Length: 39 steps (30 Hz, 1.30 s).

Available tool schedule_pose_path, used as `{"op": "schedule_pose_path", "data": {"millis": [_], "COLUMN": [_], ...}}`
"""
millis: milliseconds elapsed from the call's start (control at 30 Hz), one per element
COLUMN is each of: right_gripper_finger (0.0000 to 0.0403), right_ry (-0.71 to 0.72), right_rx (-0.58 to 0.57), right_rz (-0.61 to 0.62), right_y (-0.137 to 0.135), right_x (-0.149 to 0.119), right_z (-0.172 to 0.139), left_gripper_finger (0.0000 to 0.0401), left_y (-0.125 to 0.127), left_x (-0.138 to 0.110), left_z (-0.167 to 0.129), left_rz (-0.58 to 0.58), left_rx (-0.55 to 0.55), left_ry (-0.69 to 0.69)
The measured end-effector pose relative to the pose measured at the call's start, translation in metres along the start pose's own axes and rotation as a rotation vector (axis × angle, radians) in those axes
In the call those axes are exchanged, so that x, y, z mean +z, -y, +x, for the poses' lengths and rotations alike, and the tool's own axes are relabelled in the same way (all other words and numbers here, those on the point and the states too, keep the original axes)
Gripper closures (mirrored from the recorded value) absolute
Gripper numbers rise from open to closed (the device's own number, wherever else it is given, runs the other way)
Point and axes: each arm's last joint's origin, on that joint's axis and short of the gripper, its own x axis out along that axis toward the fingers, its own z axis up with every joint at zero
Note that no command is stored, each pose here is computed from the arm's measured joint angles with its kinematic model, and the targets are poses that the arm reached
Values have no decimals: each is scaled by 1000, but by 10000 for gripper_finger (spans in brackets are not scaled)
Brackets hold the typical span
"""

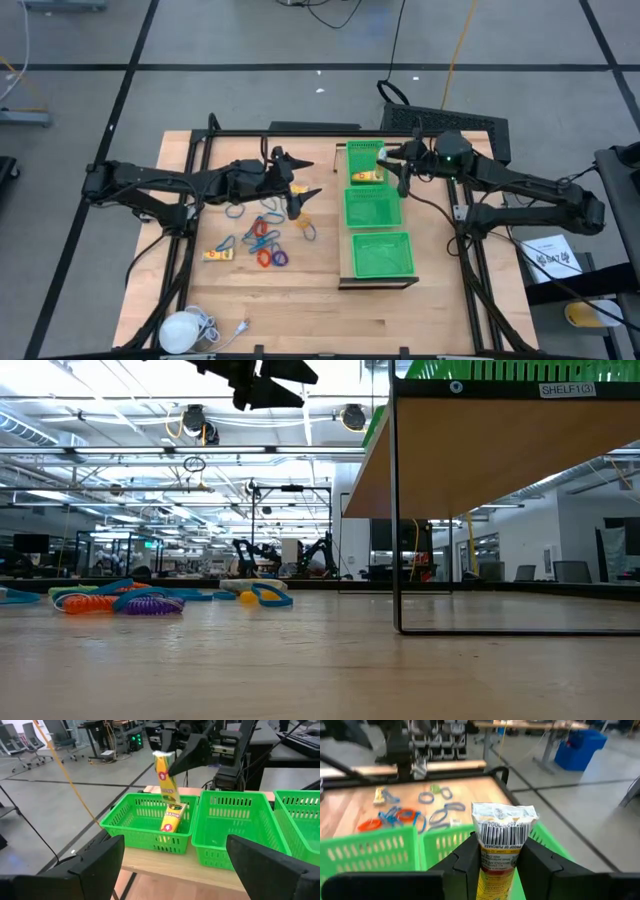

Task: Pick & Place Office Desk Supplies
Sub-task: Put the yellow crayon box into the top green bin

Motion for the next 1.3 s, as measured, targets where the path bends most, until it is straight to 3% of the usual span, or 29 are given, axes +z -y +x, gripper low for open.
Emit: {"op": "schedule_pose_path", "data": {"millis": [233,500,667,967,1300], "right_gripper_finger": [301,301,301,301,301], "right_ry": [-56,58,100,-21,-36], "right_rx": [4,-3,-13,4,-50], "right_rz": [6,-18,-100,-252,-263], "right_y": [0,1,2,3,4], "right_x": [-6,5,8,-10,-7], "right_z": [7,8,14,46,32], "left_gripper_finger": [40,40,40,41,41], "left_y": [0,0,0,0,0], "left_x": [0,0,0,0,-1], "left_z": [0,0,0,0,0], "left_rz": [-21,-21,-21,-24,-27], "left_rx": [0,0,-1,-2,-2], "left_ry": [0,1,1,-4,-6]}}
